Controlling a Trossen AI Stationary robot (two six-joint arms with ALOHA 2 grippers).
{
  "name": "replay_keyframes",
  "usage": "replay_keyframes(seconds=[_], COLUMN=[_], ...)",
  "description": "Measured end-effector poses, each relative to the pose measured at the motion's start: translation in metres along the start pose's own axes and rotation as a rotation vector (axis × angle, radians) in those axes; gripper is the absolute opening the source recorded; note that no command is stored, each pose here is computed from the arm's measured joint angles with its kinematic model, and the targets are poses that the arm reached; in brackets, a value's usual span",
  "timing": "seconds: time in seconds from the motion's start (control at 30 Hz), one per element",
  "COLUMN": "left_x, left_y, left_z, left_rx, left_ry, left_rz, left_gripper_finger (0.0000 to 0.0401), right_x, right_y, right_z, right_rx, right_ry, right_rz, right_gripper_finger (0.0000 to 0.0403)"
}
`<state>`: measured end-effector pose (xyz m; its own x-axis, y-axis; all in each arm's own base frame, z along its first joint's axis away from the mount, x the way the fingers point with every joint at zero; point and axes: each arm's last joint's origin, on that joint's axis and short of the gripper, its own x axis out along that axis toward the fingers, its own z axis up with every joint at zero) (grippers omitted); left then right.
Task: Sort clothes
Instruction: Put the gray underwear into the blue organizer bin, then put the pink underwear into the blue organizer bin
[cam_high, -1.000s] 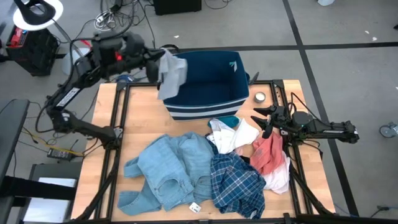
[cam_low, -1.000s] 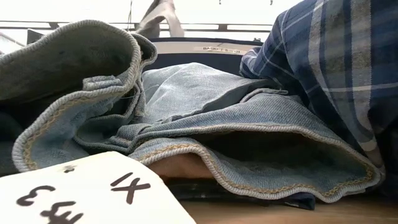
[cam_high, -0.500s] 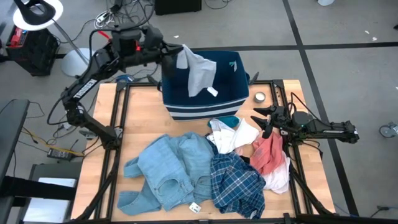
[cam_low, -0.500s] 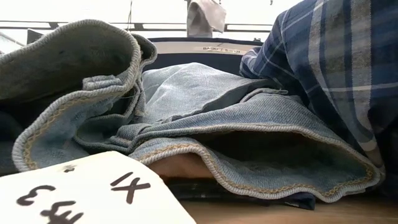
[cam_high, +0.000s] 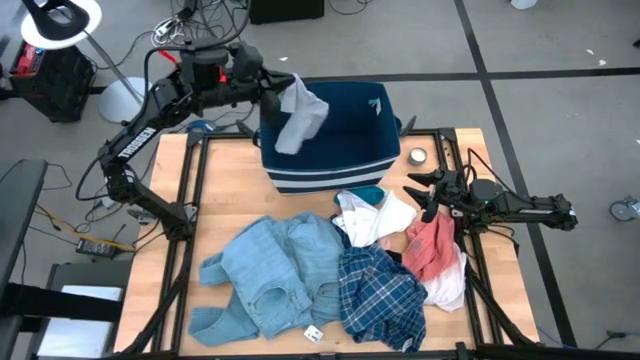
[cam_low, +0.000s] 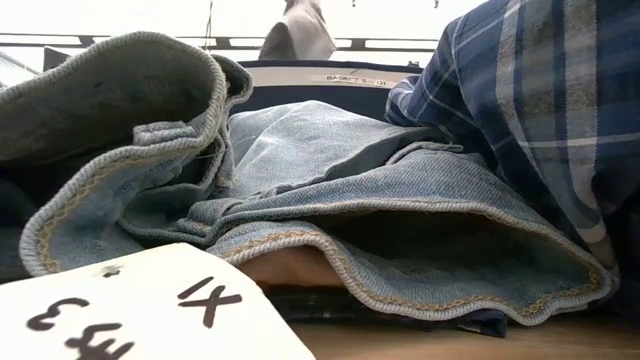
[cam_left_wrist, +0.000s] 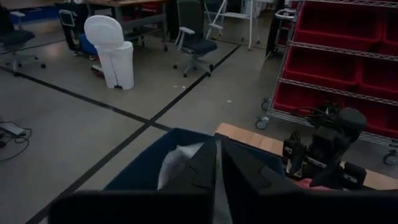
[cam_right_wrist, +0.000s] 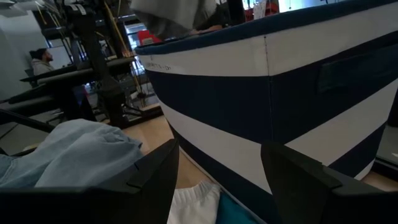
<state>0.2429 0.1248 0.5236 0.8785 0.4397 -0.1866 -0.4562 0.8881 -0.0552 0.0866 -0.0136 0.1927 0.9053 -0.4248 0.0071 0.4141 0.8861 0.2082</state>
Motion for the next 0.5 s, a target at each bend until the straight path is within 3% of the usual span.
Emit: replay_keyframes(seconds=[0.27,0.5], left_x=[0.000,-0.003], left_y=[0.001,-0.003], left_z=[-0.008,-0.022], left_rx=[0.006,0.112], left_ry=[0.079,0.229], left_rz=[0.020,-0.002], left_gripper_finger=[0.0090,0.0094], right_x=[0.000,0.000], right_y=[0.000,0.000], right_z=[0.000,0.000], right_rx=[0.000,0.000], right_ry=[0.000,0.000], right_rz=[-0.001,0.000], right_gripper_finger=[0.0230,0.0230])
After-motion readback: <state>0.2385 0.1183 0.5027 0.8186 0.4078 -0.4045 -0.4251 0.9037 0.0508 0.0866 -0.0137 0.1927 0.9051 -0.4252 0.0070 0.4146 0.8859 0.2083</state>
